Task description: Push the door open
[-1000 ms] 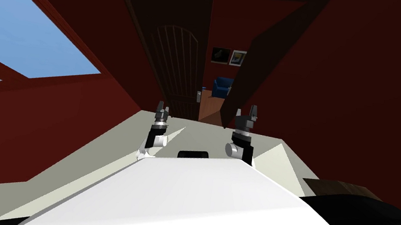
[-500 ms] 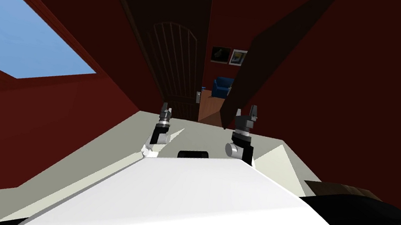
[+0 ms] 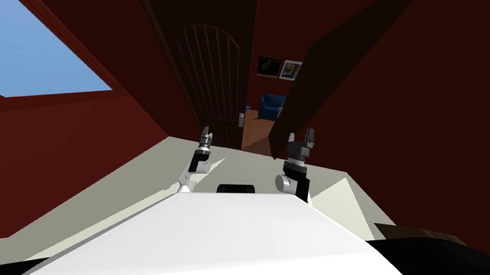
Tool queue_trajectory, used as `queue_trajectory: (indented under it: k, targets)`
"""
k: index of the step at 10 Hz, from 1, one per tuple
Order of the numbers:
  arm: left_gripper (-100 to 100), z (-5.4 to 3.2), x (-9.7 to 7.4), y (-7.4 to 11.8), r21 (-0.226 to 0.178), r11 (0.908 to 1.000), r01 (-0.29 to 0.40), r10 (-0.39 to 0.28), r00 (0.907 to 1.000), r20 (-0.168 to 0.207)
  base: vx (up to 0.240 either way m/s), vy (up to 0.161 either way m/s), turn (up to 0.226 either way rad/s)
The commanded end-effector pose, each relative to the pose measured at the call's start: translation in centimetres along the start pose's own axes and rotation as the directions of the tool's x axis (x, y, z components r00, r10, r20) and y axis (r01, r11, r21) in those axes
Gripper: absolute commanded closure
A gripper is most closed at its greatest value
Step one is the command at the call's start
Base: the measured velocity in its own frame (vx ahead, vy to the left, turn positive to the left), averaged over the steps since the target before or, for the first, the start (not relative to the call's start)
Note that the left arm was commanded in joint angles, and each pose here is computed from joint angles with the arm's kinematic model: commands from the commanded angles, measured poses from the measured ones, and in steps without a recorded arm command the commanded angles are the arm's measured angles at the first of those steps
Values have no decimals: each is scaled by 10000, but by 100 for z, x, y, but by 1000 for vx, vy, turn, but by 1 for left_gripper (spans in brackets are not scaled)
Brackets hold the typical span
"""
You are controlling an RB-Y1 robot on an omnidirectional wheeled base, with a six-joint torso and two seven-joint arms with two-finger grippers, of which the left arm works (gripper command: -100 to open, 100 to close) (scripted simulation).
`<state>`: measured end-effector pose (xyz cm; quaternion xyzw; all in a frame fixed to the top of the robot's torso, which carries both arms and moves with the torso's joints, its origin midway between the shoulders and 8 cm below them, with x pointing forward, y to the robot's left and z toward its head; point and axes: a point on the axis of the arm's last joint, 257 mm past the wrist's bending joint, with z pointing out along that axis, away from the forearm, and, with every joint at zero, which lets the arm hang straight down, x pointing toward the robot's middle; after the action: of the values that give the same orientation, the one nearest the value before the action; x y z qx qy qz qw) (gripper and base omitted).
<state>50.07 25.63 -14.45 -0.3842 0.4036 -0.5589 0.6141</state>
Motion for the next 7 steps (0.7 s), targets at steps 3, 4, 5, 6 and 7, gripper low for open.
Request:
queue_trajectory:
  k: [3, 4, 5, 6, 7]
  targets:
    - [-100, 95, 79, 235, -394, 9992, 43, -47, 9999, -108, 88, -16, -11]
    - [-100, 126, 111, 320, -540, 9985, 63, -71, 9999, -149, 70, -11, -7]
    - [-100, 157, 145, 405, -685, 9976, 86, -99, 9998, -190, 83, -13, -14]
    - [-100, 186, 180, 487, -830, 9965, 107, -126, 9997, -231, 93, -18, -15]
    - [-100, 214, 216, 568, -976, 9951, 126, -154, 9995, -275, 103, -29, -17]
